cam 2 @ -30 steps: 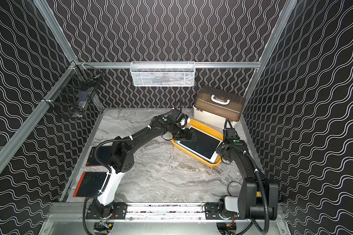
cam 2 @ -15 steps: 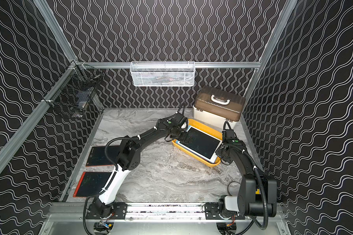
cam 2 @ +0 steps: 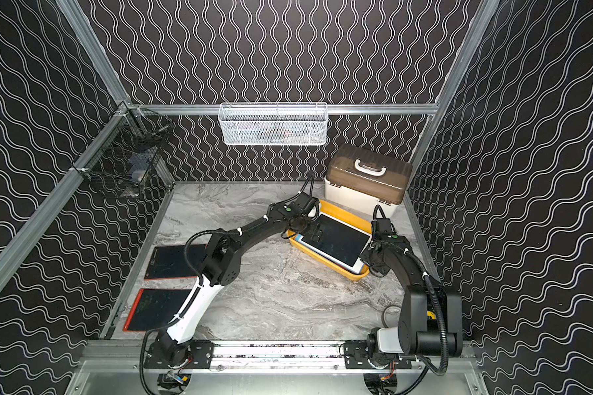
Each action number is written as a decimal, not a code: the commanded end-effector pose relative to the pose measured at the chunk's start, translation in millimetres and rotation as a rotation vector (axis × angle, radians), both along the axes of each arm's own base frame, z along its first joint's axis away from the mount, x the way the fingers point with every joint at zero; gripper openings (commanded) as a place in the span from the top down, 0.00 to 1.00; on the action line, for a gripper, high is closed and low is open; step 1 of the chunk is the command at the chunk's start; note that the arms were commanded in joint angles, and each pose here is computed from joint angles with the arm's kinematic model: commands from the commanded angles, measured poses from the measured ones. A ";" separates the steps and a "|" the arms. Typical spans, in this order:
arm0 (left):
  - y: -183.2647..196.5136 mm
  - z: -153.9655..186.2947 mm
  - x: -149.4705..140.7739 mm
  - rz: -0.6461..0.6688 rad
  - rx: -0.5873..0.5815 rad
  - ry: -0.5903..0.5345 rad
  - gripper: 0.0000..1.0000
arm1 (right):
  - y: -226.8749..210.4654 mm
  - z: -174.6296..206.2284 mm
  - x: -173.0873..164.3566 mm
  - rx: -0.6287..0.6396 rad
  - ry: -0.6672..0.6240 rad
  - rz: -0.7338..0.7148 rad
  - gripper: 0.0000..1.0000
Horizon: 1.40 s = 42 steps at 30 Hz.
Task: Take out the writing tablet from the storage box
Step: Pick up the writing tablet from the storage box.
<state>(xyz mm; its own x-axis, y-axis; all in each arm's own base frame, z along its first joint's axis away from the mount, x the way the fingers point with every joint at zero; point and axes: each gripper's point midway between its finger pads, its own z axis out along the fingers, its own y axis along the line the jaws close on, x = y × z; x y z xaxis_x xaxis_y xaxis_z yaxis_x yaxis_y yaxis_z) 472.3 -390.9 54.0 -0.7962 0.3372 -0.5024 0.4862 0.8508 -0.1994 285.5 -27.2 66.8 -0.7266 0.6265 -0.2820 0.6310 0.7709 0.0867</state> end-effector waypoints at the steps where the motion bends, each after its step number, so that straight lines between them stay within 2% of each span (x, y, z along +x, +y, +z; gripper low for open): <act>1: 20.3 -20.6 -0.7 -0.004 0.142 -0.015 0.01 | -2.9 -3.4 -5.3 -0.013 0.026 -0.013 0.85; 7: 27.0 -18.7 6.3 -0.019 0.251 -0.100 0.01 | -3.4 -6.5 -8.0 -0.016 0.045 -0.013 0.85; 16: 24.9 -18.1 5.1 -0.019 0.252 -0.098 0.01 | -1.8 -13.5 -9.5 -0.008 0.058 -0.004 0.87; 26: -7.8 -27.1 -25.3 -0.084 0.059 0.080 0.01 | -2.1 -7.5 -9.5 -0.010 0.028 -0.008 0.87; 35: -28.2 -6.0 -44.6 -0.107 -0.093 0.178 0.01 | 0.4 -8.8 -7.7 0.004 0.028 -0.001 0.89; 42: -52.3 36.3 -57.2 -0.134 -0.283 0.237 0.01 | 2.5 -9.6 -7.2 0.016 0.018 0.000 0.90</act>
